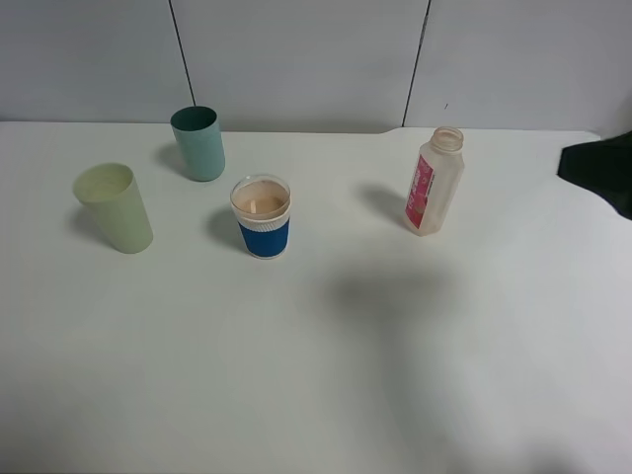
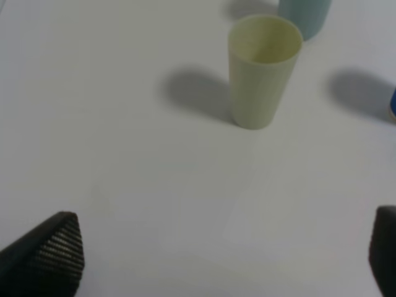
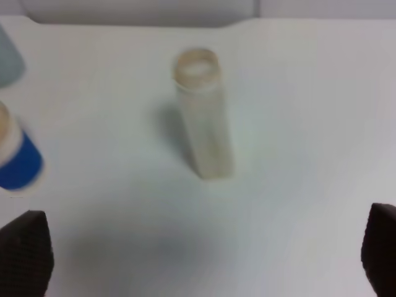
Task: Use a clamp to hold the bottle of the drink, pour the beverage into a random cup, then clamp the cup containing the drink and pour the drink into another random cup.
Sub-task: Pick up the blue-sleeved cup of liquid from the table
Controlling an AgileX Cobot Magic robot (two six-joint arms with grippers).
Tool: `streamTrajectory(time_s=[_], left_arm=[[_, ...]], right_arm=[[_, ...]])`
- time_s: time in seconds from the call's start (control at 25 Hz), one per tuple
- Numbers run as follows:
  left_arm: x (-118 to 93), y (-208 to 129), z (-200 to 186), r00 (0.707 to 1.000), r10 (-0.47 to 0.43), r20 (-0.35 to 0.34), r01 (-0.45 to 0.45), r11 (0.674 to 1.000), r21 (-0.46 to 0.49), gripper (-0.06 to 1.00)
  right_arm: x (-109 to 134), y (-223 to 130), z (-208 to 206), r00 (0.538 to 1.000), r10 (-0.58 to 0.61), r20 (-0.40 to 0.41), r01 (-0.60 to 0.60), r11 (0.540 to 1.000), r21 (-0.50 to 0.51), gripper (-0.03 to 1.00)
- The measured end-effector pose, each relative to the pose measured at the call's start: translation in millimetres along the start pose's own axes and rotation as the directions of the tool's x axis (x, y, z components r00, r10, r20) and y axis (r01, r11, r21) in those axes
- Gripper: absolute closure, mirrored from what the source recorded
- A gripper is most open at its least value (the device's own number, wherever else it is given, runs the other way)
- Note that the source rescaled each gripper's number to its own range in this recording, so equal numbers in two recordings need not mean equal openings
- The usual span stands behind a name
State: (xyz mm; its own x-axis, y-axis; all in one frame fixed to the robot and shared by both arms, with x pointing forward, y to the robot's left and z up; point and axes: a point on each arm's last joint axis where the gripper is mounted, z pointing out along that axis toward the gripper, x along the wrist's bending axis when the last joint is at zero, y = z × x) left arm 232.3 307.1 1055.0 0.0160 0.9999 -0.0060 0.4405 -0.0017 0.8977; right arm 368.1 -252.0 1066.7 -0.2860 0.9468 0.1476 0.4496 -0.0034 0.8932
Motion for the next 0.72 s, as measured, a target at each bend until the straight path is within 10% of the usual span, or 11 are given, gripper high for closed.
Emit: streamTrajectory(time_s=[0.72], left_arm=[[0.0,0.0,0.0,1.000,0.000,0.000,0.000,1.000,0.000,0.17]], right_arm=[[-19.0,-41.8,-100.6,0.976,-0.082,0.200,0.044,0.981,0.186,-0.03]])
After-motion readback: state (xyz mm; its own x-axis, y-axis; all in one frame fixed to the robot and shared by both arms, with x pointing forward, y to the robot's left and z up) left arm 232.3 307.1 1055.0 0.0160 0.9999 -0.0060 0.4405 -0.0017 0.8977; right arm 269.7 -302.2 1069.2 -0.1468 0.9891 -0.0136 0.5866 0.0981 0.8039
